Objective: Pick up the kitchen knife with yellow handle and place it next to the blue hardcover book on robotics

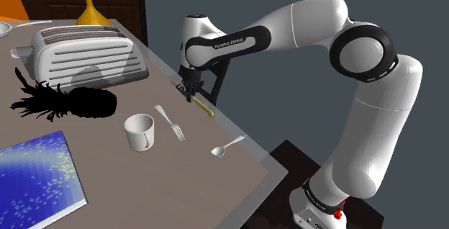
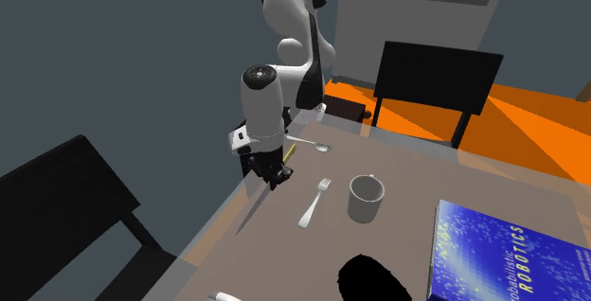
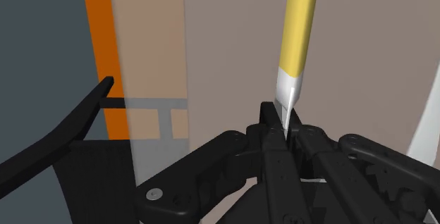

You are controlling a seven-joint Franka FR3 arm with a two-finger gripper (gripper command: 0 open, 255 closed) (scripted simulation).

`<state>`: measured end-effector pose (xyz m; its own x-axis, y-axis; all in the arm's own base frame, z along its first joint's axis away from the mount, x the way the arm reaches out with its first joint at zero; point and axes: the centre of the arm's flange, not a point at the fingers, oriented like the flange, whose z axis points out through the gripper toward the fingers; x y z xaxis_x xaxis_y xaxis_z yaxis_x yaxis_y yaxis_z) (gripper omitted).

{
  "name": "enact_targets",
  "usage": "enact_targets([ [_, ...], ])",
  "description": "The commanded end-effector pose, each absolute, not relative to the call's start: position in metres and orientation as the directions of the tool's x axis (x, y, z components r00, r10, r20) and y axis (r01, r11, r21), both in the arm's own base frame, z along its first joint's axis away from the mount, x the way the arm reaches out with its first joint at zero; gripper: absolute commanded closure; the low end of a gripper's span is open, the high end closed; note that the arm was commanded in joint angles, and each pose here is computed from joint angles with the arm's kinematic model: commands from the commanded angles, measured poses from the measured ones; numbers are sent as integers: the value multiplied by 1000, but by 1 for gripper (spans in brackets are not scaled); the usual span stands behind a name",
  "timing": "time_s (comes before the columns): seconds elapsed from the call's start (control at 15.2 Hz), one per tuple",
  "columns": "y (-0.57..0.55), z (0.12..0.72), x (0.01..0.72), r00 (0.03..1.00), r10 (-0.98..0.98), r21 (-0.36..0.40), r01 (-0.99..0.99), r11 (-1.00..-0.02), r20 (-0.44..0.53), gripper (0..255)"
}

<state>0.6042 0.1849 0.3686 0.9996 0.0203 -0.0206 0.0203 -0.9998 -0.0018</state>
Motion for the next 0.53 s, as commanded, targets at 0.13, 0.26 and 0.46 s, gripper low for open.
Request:
enact_targets([
  [0.13, 185, 390, 604, 1000, 20, -2, 20, -1000, -21, 255],
  [0.26, 185, 400, 604, 1000, 20, -2, 20, -1000, -21, 255],
  [0.46, 185, 416, 604, 1000, 20, -2, 20, -1000, -21, 255],
])
